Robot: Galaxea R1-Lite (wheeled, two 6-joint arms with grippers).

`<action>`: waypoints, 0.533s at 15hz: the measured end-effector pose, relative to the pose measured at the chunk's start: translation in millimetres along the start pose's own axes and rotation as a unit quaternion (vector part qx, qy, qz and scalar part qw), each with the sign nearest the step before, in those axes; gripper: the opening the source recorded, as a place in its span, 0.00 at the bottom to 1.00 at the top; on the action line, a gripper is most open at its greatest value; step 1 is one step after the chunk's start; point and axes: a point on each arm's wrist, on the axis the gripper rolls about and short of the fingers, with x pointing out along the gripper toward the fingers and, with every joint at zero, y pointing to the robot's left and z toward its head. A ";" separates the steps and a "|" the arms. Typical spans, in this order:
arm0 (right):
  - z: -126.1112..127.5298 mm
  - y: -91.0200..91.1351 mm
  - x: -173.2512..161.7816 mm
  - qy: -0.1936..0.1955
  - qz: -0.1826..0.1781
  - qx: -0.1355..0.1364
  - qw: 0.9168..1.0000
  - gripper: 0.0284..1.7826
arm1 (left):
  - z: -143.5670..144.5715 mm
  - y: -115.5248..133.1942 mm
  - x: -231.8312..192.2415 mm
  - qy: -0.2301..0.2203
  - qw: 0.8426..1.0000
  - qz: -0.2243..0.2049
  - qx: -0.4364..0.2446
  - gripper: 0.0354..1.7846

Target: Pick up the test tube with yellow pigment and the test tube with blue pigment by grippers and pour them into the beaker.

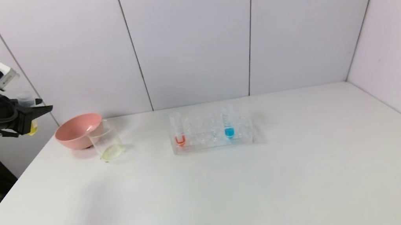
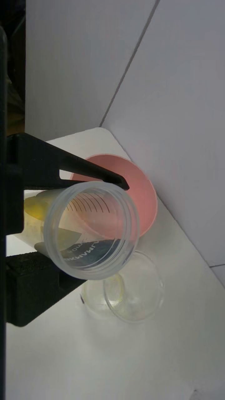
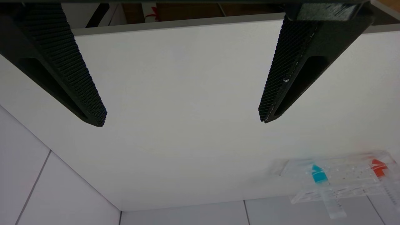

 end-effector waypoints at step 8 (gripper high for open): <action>0.0 0.0 0.0 0.000 0.000 0.000 1.000 1.00 | 1.4 15.6 17.6 0.055 0.987 -0.064 0.135 0.29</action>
